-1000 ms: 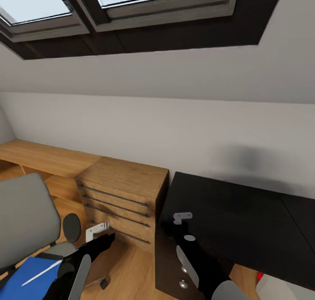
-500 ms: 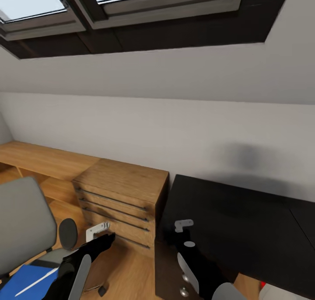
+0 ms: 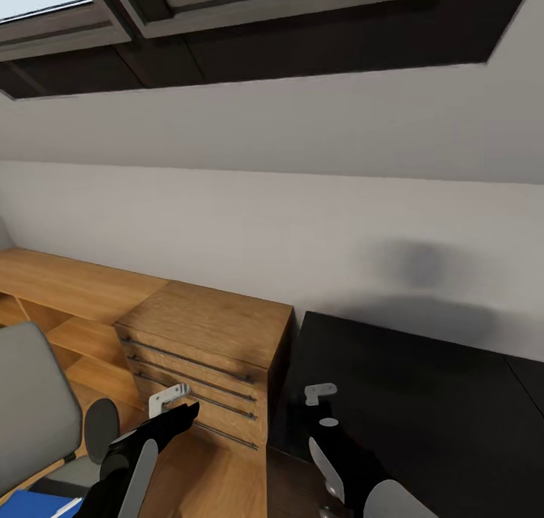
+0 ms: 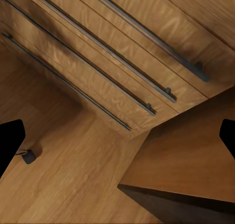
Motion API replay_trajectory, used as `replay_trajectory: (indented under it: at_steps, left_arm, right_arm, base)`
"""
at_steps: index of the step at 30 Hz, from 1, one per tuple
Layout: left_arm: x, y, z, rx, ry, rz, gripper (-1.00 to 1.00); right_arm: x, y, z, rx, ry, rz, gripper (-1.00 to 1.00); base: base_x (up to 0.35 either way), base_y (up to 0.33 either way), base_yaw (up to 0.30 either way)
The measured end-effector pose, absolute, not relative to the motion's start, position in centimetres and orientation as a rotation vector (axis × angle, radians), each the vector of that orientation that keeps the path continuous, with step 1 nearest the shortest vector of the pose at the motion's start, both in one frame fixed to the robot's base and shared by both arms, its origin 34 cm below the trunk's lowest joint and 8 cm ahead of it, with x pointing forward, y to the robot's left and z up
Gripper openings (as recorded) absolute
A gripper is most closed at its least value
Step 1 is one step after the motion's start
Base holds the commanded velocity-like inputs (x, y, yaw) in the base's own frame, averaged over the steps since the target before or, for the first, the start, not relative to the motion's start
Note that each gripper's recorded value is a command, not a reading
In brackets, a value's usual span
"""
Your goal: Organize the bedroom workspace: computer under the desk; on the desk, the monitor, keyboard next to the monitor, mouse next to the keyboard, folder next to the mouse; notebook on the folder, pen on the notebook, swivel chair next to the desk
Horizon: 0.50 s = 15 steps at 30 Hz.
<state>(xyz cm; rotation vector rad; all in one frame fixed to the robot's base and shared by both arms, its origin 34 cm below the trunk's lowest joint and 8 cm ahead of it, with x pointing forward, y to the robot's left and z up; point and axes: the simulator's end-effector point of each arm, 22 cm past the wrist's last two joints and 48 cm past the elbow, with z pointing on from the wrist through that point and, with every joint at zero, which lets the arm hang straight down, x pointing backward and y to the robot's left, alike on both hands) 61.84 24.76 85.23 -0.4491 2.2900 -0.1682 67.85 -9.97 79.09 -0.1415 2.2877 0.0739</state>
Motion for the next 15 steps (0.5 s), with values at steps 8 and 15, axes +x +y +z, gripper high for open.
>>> replay_trajectory:
  at_steps: [8,15]
  left_arm:
    - [61.9,24.7,85.2,-0.449,2.290,-0.171,1.00]
    - [61.9,24.6,85.3,-0.448,2.288,-0.174,1.00]
  right_arm:
    - [68.3,-11.3,78.0,-0.137,2.294,0.036,-1.00]
    - [68.8,-12.2,77.8,-0.135,2.295,0.011,-1.00]
  base:
    - [0.008,0.000,0.000]
    - [0.000,0.000,0.000]
